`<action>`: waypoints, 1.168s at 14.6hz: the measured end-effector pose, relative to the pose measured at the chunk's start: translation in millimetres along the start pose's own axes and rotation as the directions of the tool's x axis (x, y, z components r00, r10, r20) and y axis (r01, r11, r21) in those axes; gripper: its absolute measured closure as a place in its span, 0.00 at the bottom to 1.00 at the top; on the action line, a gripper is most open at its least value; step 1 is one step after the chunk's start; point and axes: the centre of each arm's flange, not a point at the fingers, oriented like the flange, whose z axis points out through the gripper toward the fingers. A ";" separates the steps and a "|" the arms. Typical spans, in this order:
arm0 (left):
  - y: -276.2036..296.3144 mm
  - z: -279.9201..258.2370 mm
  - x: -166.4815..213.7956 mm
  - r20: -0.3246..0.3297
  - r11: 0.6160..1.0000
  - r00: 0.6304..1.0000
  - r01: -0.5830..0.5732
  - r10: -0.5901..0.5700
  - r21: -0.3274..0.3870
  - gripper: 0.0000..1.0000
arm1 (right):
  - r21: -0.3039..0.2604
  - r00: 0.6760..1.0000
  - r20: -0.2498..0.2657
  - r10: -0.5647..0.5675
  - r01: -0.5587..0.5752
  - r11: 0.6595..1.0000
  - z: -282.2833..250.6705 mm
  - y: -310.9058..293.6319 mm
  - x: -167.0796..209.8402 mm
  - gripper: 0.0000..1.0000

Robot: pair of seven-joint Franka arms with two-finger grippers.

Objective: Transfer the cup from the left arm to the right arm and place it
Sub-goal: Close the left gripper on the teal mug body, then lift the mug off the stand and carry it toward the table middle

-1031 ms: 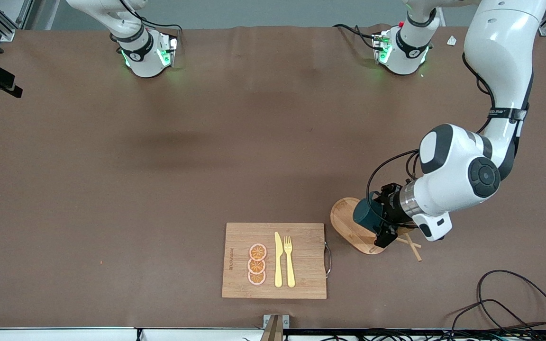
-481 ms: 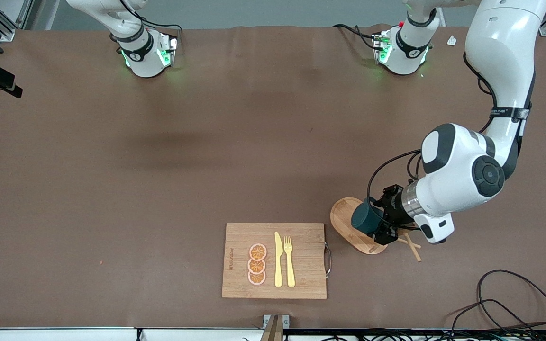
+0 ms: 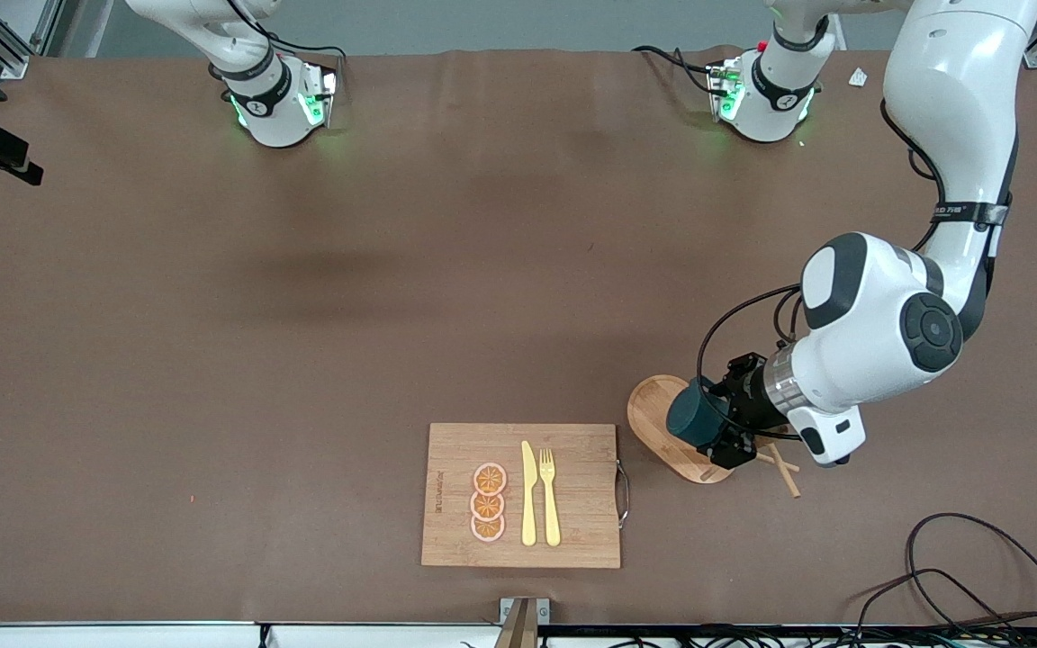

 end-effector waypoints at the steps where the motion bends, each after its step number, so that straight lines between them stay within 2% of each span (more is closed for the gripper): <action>1: 0.4 2.1 -1.4 0.001 1.000 1.000 -0.004 0.004 -0.002 0.00 | 0.000 1.000 0.000 0.000 0.000 1.000 0.0 0.0 0.0 0.00; 2: 0.9 3.8 -3.1 0.001 1.000 1.000 -0.007 0.007 -0.005 0.00 | 0.000 1.000 0.000 0.000 0.000 1.000 0.0 0.0 0.0 0.00; 3: 1.3 4.7 -4.1 0.002 1.000 1.000 -0.008 0.008 -0.006 0.07 | 0.000 1.000 0.000 0.000 0.000 1.000 0.0 0.0 0.0 0.00; 4: 1.6 4.4 -3.9 0.001 1.000 1.000 -0.008 0.008 -0.010 0.07 | 0.000 1.000 0.000 0.000 0.000 1.000 0.0 0.0 0.0 0.00; 6: 2.3 2.8 -2.2 0.000 1.000 1.000 -0.006 0.006 -0.016 0.15 | 0.000 1.000 0.001 0.000 0.000 1.000 0.1 0.0 0.0 0.00; 10: 7.0 -11.8 -9.9 0.000 0.999 1.000 0.007 -0.007 -0.044 0.15 | 0.000 1.000 0.002 0.000 0.000 1.000 0.3 0.0 -0.1 0.00; 14: 9.6 -46.7 -58.9 0.030 0.996 0.999 0.032 -0.030 -0.083 0.15 | 0.000 1.000 0.005 0.000 0.000 1.000 0.7 0.1 -0.3 0.00; 17: 5.8 -54.8 -117.3 0.034 0.996 0.999 -0.006 0.009 -0.087 0.15 | 0.000 1.000 0.005 0.000 0.000 1.000 0.8 0.2 -0.3 0.00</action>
